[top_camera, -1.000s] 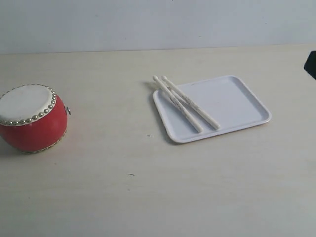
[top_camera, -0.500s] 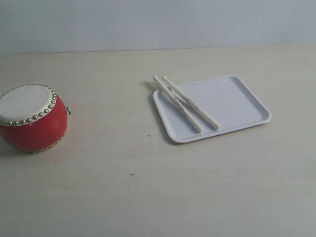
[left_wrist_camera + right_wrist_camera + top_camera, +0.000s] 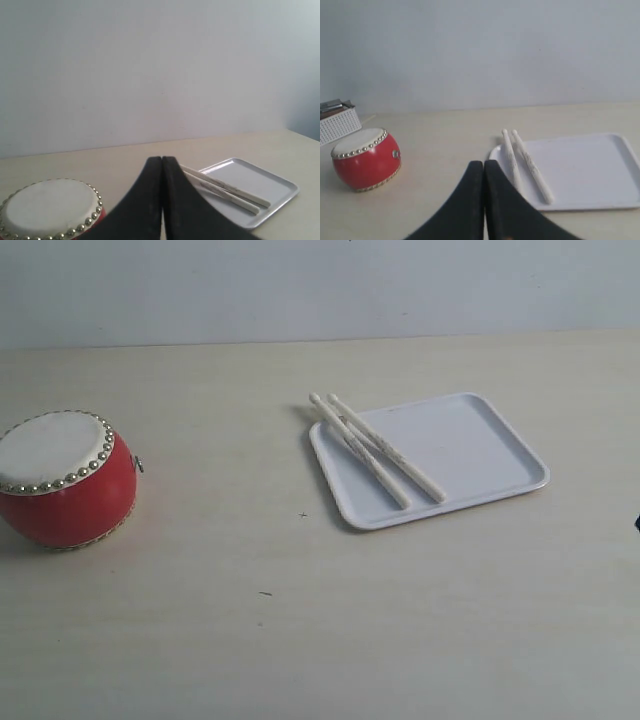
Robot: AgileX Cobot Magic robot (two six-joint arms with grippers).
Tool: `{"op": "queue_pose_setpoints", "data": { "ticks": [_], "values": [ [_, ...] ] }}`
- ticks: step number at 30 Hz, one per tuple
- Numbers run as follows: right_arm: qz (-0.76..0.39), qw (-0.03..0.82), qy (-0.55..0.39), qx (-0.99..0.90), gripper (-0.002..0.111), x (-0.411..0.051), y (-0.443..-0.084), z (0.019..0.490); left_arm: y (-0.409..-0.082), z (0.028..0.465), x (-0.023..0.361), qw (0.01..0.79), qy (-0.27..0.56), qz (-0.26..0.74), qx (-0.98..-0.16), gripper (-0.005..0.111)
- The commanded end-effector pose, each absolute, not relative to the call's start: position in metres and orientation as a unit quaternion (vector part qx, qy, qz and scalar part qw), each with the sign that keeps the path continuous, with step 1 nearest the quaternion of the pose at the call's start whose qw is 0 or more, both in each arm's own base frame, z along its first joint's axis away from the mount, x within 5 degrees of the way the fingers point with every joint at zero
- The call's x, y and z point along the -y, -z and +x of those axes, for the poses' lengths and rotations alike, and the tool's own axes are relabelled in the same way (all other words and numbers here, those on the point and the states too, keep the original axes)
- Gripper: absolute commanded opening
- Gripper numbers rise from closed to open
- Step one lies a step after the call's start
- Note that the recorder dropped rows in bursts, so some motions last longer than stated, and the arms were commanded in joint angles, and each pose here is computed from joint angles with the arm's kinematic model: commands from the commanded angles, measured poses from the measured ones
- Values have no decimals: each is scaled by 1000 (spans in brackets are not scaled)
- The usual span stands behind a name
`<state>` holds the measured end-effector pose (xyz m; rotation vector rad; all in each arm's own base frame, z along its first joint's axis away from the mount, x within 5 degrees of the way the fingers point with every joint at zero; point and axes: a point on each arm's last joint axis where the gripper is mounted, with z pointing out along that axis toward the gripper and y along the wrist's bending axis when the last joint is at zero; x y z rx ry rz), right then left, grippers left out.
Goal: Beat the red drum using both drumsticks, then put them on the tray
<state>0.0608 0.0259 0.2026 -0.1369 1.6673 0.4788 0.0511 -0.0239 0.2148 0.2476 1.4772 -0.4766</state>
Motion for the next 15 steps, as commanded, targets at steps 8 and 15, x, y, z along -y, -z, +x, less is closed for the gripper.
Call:
{"op": "queue_pose_setpoints", "data": {
  "ticks": [8, 15],
  "values": [
    [-71, 619, -205, -755, 0, -27, -195, 59, -213, 49, 28, 699, 230, 132, -664, 0],
    [-71, 619, -205, -755, 0, -27, -195, 59, -213, 49, 28, 699, 230, 132, -664, 0]
  ]
}}
